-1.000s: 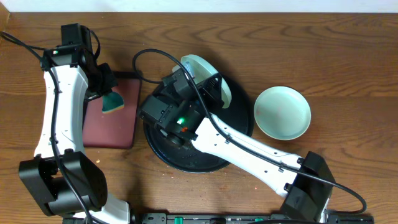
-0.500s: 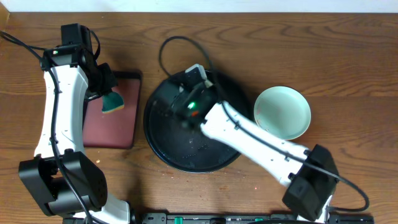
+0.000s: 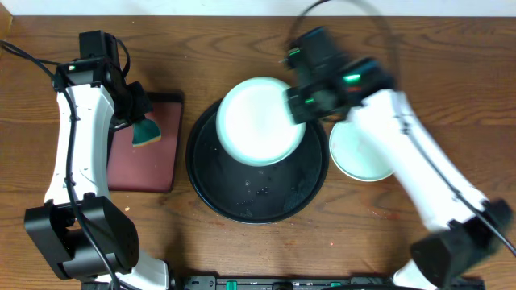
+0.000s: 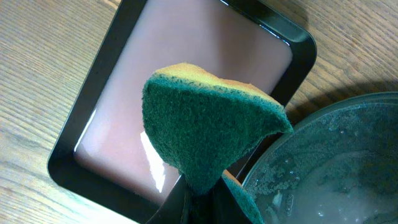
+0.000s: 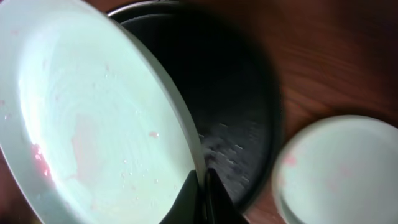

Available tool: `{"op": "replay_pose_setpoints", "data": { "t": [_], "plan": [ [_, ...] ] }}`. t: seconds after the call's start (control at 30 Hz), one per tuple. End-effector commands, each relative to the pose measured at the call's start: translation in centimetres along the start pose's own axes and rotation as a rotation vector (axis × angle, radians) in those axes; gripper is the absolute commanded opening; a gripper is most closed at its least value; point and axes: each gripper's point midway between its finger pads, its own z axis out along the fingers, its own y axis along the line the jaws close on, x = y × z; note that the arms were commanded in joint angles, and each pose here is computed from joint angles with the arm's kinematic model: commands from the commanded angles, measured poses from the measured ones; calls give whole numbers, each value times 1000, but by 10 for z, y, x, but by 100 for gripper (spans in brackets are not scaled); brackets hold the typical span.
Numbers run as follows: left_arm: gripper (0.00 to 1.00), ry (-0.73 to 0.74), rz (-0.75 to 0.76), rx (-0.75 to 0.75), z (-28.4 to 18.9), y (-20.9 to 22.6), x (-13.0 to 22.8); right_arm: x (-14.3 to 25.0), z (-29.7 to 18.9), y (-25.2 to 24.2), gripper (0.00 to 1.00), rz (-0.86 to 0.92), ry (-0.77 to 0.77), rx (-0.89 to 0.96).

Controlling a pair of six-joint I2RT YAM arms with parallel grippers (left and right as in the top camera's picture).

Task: Clean dirty plates on tray and stack at the side
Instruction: 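Lift the light-blue plate with the right gripper and carry it onto the stack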

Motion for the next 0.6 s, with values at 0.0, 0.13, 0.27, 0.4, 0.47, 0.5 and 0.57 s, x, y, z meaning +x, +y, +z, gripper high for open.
{"op": "replay_pose_setpoints", "data": {
  "t": [0.0, 0.13, 0.27, 0.4, 0.47, 0.5, 0.57],
  "plan": [
    [7, 12, 7, -2, 2, 1, 3, 0, -28, -39, 1, 93, -22, -1],
    [7, 12, 7, -2, 2, 1, 3, 24, -35, -102, 1, 234, 65, 118],
    [7, 11, 7, -2, 2, 2, 3, 63, -20, -157, 1, 383, 174, 183],
    [7, 11, 15, -3, 2, 2, 3, 95, 6, -192, 1, 477, 226, 210],
    [7, 12, 18, -3, 2, 2, 3, 107, 21, -202, 1, 505, 235, 215],
    [7, 10, 18, -6, 2, 2, 3, 113, 27, -206, 1, 514, 238, 217],
    [7, 8, 27, -13, 2, 3, 2, 122, 38, -211, 1, 525, 242, 221]
  ]
}}
